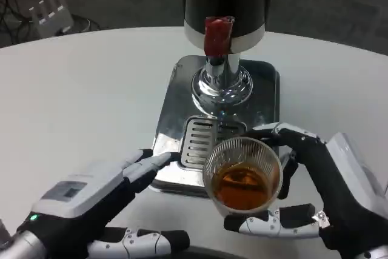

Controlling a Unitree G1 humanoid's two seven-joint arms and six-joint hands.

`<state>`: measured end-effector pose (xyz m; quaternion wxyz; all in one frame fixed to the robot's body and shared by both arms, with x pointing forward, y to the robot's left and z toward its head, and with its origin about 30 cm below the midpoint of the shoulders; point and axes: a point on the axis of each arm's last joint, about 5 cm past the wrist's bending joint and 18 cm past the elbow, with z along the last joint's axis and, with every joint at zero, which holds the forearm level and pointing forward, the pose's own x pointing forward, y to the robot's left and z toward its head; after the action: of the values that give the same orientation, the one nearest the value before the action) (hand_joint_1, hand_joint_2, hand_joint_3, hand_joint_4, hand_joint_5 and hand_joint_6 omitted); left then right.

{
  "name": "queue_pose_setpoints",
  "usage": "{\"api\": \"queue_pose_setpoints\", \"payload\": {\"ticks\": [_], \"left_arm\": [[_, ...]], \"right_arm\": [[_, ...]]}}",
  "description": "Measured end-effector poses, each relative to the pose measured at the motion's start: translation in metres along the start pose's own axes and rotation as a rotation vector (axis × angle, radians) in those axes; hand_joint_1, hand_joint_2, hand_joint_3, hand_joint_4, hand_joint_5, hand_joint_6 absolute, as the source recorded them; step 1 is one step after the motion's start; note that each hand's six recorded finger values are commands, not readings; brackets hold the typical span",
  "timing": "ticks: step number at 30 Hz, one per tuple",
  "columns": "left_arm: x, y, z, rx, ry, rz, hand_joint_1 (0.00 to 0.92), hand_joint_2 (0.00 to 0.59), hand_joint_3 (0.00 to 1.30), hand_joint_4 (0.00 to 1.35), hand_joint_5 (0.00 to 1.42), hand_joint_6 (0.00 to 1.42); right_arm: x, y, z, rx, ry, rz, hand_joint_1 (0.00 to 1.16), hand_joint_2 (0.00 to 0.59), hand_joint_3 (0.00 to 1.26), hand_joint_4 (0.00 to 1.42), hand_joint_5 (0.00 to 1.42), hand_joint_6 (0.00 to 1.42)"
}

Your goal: Grasp the cup under the faucet to collect the drink, then remove the cup.

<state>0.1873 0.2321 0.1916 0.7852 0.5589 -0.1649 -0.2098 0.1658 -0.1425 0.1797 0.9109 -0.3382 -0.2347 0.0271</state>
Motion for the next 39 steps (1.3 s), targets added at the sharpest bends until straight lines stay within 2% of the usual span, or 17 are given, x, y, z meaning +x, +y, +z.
{"api": "queue_pose_setpoints", "payload": {"ticks": [39], "left_arm": [[-0.0049,-0.0032,0.0005,-0.008,0.021,-0.023,0.000,0.092,0.06,0.00,0.00,0.13]], "right_arm": [[0.0007,-0.0005,0.0033,0.015,-0.014,0.006,0.99,0.109,0.98,1.00,1.03,0.60]]}}
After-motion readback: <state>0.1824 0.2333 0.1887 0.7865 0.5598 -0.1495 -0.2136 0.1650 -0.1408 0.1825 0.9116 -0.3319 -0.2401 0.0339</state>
